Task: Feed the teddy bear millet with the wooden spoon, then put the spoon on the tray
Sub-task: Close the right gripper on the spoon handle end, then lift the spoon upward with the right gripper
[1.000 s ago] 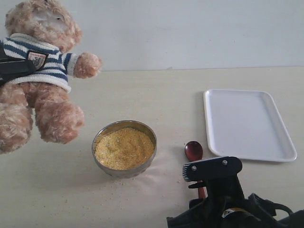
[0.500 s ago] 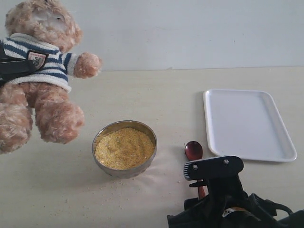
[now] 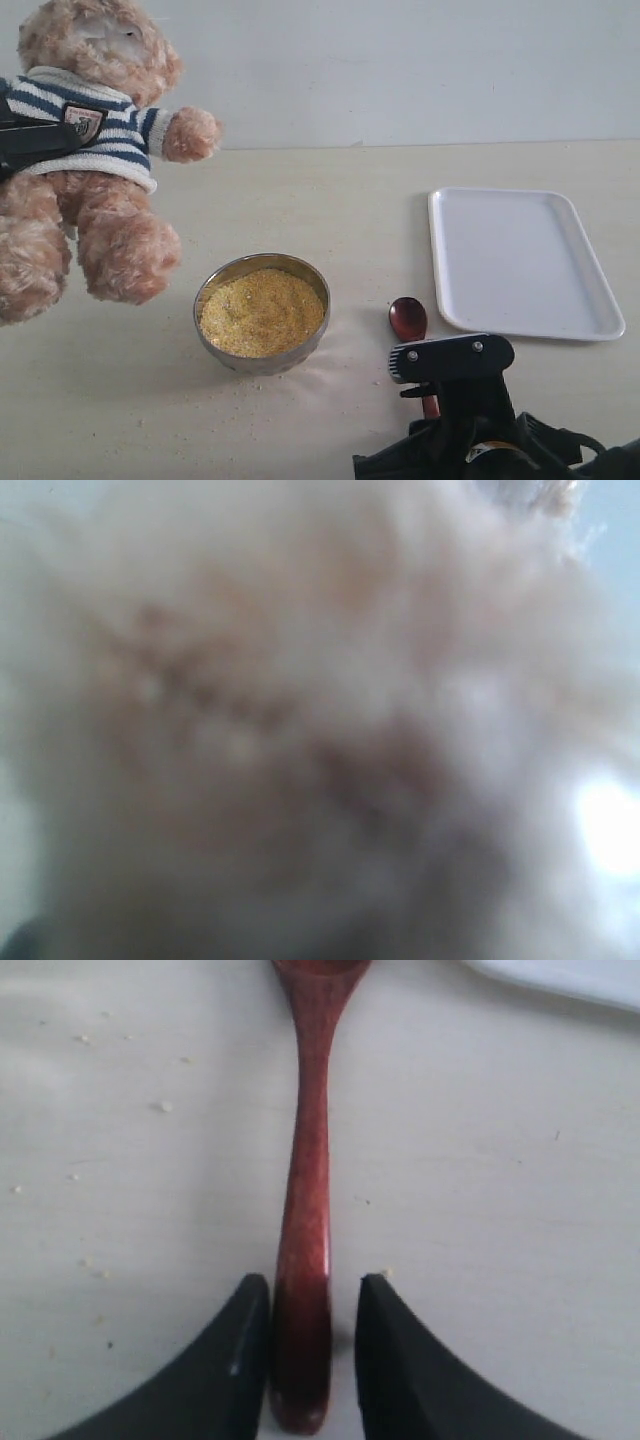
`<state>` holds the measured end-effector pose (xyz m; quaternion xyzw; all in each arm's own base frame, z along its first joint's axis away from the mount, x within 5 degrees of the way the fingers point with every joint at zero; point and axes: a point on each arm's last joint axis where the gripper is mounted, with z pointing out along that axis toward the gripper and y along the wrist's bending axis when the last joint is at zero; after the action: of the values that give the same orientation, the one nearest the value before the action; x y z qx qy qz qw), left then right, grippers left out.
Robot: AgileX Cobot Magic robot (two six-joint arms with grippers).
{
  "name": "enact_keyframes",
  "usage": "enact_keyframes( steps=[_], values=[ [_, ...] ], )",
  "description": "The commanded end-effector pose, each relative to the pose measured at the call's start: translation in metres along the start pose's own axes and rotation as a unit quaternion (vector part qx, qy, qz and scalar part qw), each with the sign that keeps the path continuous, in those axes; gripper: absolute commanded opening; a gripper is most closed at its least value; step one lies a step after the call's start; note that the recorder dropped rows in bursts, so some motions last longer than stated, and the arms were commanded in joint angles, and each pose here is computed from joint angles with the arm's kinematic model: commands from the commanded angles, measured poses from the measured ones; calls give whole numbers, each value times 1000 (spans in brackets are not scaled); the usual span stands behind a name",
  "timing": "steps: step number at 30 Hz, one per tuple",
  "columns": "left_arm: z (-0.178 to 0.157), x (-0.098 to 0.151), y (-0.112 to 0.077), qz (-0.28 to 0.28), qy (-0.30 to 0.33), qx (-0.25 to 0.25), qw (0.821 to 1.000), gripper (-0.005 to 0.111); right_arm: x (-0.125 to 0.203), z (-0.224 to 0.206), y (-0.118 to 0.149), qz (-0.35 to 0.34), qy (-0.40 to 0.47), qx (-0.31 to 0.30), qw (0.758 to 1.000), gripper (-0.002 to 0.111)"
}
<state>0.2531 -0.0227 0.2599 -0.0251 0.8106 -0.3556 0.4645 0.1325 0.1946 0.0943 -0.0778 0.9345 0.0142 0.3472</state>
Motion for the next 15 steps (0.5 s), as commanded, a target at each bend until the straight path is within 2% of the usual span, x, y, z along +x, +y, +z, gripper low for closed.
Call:
enact_keyframes(
  steps=[1, 4, 10, 15],
  values=[
    [-2, -1, -3, -6, -9, 10, 1000, 5, 1, 1, 0, 3, 5, 0, 1000, 14],
    [-2, -1, -3, -6, -9, 12, 1000, 5, 0, 1, -1, 5, -3, 5, 1000, 1],
    [-2, -1, -3, -6, -9, 11, 1000, 5, -14, -5, -7, -16, -62, 33, 997, 0],
    [-2, -1, -3, -6, -9, 11, 1000, 5, -35, -29, -8, -46, -99, 2, 994, 0]
  ],
)
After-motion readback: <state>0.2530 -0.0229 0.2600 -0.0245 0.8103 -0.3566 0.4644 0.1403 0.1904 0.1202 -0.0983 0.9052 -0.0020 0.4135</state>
